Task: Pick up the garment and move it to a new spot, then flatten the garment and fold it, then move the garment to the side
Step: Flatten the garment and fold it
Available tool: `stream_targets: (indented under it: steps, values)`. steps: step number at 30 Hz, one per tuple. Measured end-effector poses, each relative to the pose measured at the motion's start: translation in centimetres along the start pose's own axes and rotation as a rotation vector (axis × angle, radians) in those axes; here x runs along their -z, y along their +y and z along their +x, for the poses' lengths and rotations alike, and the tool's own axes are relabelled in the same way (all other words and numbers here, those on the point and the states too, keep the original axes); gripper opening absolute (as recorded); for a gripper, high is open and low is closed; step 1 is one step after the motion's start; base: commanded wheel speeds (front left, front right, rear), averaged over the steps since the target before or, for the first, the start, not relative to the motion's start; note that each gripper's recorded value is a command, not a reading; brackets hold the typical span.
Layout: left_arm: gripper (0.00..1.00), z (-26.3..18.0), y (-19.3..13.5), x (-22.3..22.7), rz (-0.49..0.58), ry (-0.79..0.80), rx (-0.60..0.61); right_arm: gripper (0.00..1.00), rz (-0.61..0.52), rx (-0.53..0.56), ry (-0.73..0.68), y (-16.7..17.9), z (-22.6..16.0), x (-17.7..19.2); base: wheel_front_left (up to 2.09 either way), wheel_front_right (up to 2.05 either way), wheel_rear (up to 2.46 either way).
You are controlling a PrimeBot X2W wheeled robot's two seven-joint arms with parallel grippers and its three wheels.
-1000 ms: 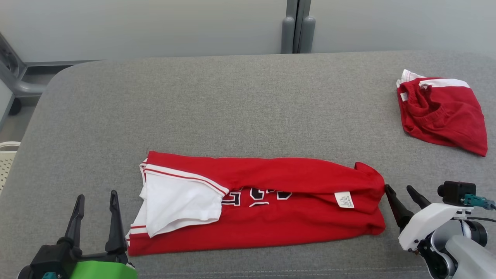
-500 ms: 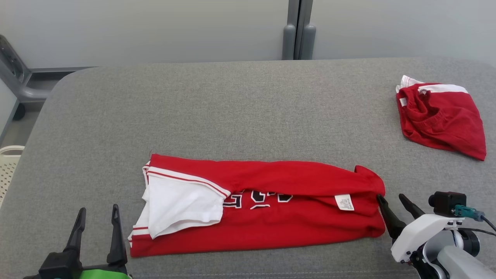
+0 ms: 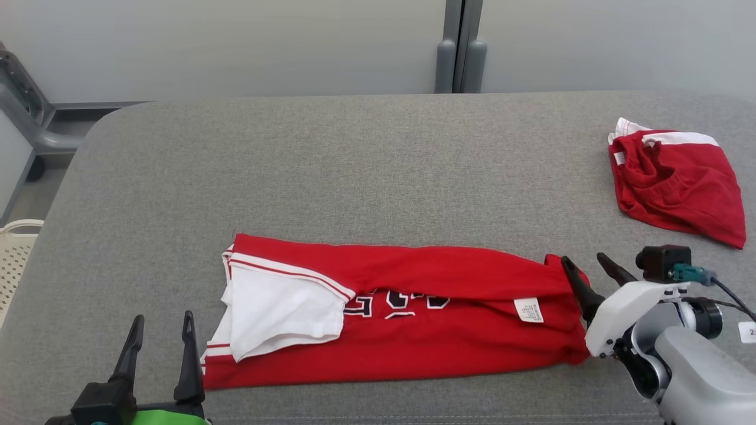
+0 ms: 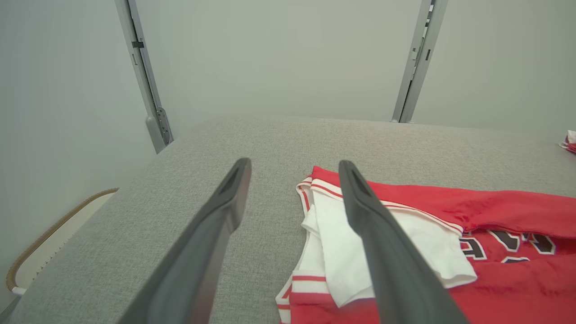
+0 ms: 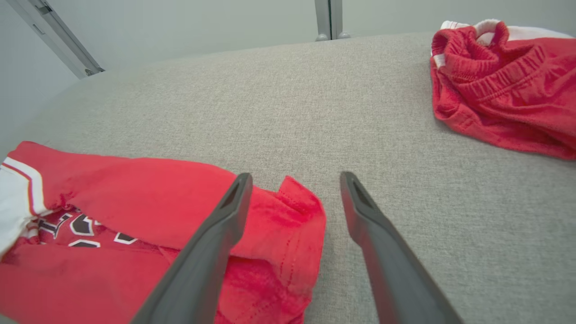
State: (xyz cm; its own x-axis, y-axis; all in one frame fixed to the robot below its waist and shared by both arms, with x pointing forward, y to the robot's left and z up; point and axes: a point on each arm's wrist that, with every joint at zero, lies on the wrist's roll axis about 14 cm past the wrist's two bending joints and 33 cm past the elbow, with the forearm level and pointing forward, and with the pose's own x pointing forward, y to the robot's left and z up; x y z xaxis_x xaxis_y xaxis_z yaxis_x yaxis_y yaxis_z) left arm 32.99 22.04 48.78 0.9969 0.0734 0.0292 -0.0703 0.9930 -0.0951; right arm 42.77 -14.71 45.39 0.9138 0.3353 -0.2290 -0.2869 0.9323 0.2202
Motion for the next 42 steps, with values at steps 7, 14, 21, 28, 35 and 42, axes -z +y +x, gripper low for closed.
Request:
stream_targets:
  steps: [7,14,21,28,35,42]
  values:
    - [1.0,-0.3,0.1,0.0,-0.004,0.0,-0.005,1.0,-0.084,-0.024,0.177,0.7,2.0,1.0,0.0,0.0,0.0]
    - [1.0,-0.7,0.8,0.2,-0.013,0.006,-0.031,1.0,-0.137,-0.019,0.291,0.3,3.4,1.7,0.0,0.0,0.0]
    - [1.0,-0.5,1.3,0.2,-0.018,0.009,-0.049,0.89,-0.15,-0.018,0.39,0.2,4.3,3.3,0.0,0.0,0.0]
    - [1.0,-0.6,1.7,0.4,-0.02,0.014,-0.068,0.0,-0.156,-0.033,0.426,0.7,4.7,4.2,0.0,0.0,0.0]
    - [1.0,-0.5,1.7,0.4,-0.027,0.013,-0.069,0.0,-0.17,-0.02,0.332,0.1,5.3,2.3,0.0,0.0,0.0]
    - [1.0,-0.1,1.2,0.6,-0.03,0.02,-0.054,0.0,-0.12,0.04,0.168,-1.6,5.8,-0.6,0.0,0.0,0.0]
